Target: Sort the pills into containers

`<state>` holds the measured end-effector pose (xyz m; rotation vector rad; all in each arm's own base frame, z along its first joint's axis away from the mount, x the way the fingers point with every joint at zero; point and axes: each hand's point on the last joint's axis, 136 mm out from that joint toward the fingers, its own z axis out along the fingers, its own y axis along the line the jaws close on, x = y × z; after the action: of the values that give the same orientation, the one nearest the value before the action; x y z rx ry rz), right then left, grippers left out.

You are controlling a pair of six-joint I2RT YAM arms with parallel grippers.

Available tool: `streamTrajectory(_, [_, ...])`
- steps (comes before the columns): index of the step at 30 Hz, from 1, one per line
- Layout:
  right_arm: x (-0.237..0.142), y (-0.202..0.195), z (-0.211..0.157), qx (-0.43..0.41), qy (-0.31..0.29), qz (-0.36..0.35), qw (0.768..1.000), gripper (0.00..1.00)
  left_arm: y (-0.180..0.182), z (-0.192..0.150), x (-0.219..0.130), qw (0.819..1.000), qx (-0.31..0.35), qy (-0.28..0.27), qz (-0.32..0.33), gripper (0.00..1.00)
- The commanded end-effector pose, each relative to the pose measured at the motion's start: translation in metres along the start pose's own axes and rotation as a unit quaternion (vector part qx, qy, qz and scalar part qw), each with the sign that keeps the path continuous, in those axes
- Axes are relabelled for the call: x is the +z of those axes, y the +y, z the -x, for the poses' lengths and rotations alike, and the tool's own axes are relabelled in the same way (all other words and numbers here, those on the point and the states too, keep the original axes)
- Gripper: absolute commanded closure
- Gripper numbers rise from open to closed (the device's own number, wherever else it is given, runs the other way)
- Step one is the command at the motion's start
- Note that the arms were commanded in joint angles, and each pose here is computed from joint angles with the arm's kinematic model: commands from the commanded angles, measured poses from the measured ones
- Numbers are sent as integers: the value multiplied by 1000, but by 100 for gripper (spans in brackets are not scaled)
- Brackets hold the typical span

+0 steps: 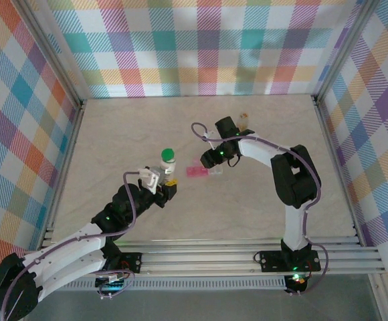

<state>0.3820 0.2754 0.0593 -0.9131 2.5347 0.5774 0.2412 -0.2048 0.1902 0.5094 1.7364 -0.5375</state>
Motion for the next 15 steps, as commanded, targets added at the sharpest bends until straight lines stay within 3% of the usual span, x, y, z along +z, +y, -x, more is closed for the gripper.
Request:
streamTrajectory(1, [3,7,-14,18,18,27,999,42,1,9,3,1000,3,-17,3,100])
streamTrajectory(15, [-5,2,-40,60,47,-5,997,47,2,-2,6,1000,1,1,7,100])
